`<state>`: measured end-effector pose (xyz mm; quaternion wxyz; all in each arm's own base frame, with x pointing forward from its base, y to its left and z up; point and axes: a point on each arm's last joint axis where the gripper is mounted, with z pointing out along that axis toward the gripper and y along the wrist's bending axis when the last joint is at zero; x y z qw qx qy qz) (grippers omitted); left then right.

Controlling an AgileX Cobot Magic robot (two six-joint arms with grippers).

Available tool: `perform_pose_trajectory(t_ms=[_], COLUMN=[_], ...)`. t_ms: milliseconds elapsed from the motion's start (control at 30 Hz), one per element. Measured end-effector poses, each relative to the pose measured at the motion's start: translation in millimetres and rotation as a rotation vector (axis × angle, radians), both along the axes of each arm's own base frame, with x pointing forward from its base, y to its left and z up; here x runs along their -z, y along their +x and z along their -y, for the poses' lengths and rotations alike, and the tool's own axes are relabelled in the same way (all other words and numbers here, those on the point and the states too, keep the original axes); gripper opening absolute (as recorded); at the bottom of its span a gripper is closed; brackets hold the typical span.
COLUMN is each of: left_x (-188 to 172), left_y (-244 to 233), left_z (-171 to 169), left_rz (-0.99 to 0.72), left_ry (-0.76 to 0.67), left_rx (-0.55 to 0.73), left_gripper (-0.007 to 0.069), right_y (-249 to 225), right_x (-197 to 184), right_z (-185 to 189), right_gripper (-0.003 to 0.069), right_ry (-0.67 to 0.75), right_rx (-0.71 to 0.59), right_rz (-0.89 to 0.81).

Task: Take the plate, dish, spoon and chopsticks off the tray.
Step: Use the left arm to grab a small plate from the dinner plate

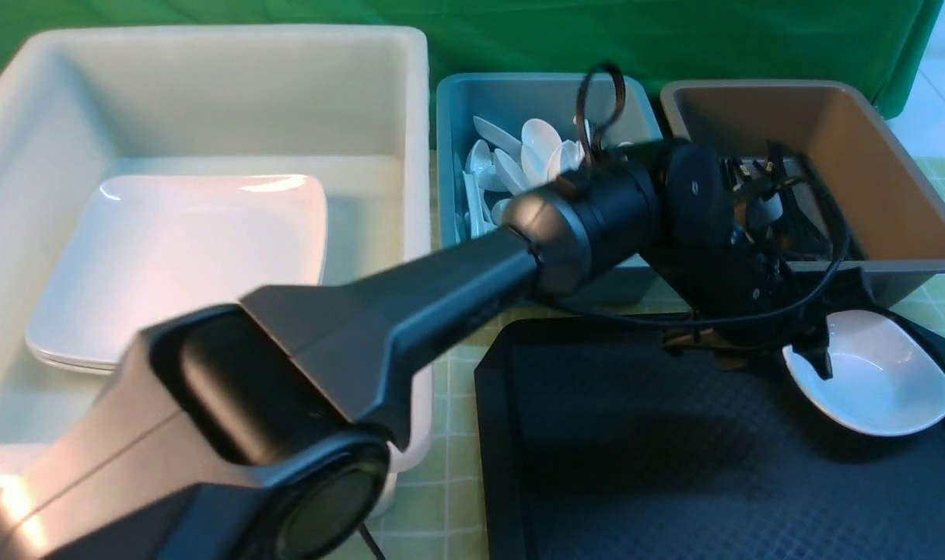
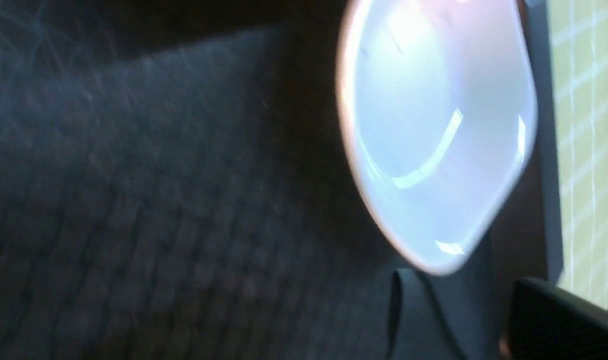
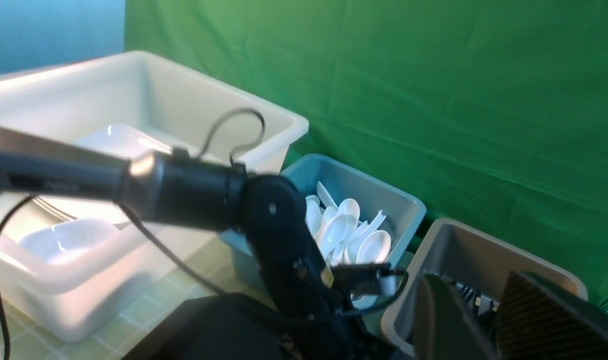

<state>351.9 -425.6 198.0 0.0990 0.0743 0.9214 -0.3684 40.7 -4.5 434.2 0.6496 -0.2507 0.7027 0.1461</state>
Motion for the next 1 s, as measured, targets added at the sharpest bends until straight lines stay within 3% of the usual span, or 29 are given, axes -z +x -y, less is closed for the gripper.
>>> perform_pose_trajectory(t_ms=[200, 433, 767, 900, 1000], left_x=[29.5, 37.4, 55.7, 59.8, 61.8], left_y=[6.5, 3.2, 2.1, 2.5, 0.3], left_z=[6.3, 24.0, 31.5, 32.4, 31.9], left_rz=[-0.034, -0.007, -0.013, -0.027, -0.041], left_ry=[-0.01, -0.102, -0.124, -0.133, -0.113], left_rx=[-0.078, -0.155, -0.181, -0.191, -0.171], left_gripper=[0.0361, 0.0356, 0.0309, 0.0239, 0.0109], right_y=[0.1, 0.1, 0.1, 0.1, 0.1], right_x=[0.6, 0.6, 0.6, 0.6, 0.6], right_z=[0.3, 0.4, 0.4, 0.4, 0.4], right_gripper=[0.0186, 0.0189, 0.0195, 0.02, 0.0204], right_ry=[-0.005, -0.035, -0.045, -0.046, -0.046], right_rx=[0.008, 0.0, -0.002, -0.002, -0.002], right_rz=[-0.004, 0.013, 0.02, 0.02, 0.02])
